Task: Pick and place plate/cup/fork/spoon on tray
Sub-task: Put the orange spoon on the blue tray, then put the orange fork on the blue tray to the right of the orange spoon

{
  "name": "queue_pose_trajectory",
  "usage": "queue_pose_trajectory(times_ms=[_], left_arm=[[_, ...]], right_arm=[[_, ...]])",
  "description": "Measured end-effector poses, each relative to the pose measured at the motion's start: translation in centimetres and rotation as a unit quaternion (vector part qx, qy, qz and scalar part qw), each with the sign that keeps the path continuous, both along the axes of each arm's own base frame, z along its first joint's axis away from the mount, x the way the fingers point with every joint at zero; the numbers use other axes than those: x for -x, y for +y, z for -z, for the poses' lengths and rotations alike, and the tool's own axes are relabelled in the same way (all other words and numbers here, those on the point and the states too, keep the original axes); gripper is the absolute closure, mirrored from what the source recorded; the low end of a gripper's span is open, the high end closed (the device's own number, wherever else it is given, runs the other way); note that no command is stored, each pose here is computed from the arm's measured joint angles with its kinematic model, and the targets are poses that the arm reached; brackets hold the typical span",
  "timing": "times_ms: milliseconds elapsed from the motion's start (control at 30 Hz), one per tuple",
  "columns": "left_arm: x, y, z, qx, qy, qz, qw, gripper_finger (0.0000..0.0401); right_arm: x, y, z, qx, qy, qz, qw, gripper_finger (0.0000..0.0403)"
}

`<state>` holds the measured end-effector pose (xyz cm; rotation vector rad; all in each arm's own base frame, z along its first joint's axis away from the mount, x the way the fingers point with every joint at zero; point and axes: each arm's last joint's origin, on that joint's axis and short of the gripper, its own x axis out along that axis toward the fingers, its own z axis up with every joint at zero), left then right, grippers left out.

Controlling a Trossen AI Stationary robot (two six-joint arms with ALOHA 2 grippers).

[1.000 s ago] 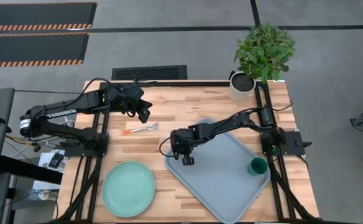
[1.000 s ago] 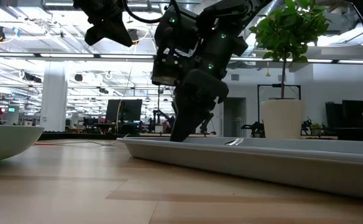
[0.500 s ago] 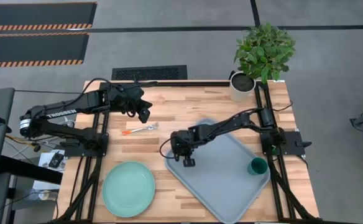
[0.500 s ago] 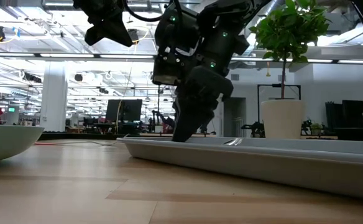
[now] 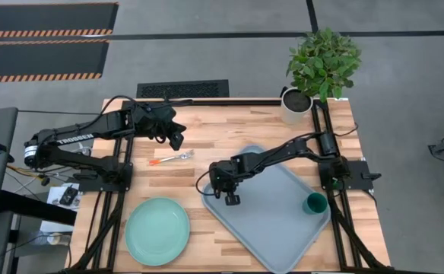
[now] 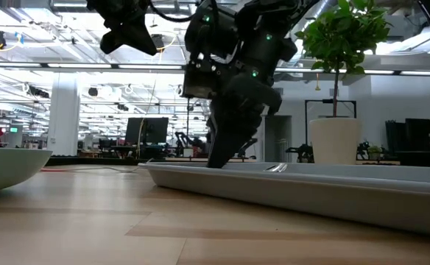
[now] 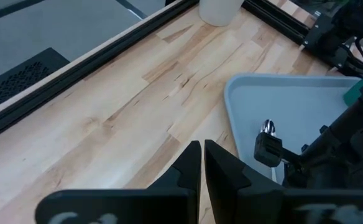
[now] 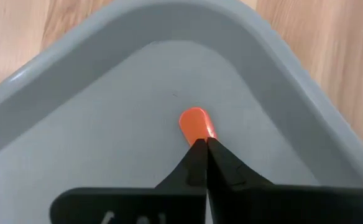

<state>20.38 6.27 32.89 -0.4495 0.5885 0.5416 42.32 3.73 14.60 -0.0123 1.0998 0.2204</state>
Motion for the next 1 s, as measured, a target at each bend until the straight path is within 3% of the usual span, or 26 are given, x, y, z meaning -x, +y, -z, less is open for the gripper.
queue_pose_trajectory(times_ms=[200, 333, 500, 700, 1000], left_arm=[[0.1, 0.0, 0.1, 0.004, 0.003, -0.010, 1.000, 0.0387], [0.3, 0.0, 0.4, 0.007, 0.025, -0.014, 1.000, 0.0358], [1.1, 0.0, 1.6, 0.004, 0.077, -0.060, 0.995, 0.0318], [1.5, -0.3, 5.9, 0.050, 0.131, -0.055, 0.989, 0.0283], [3.1, -0.8, 13.2, 0.075, 0.204, -0.035, 0.975, 0.0276]], right_arm=[[0.7, -0.9, -3.7, -0.004, -0.035, 0.007, 0.999, 0.0338], [1.5, -1.7, -6.3, -0.007, -0.060, 0.014, 0.998, 0.0306], [2.1, -3.1, -8.4, -0.008, -0.084, 0.033, 0.996, 0.0279], [2.1, -5.3, -8.4, -0.028, -0.081, 0.090, 0.992, 0.0251], [2.1, -5.3, -8.4, -0.032, -0.080, 0.090, 0.992, 0.0223]])
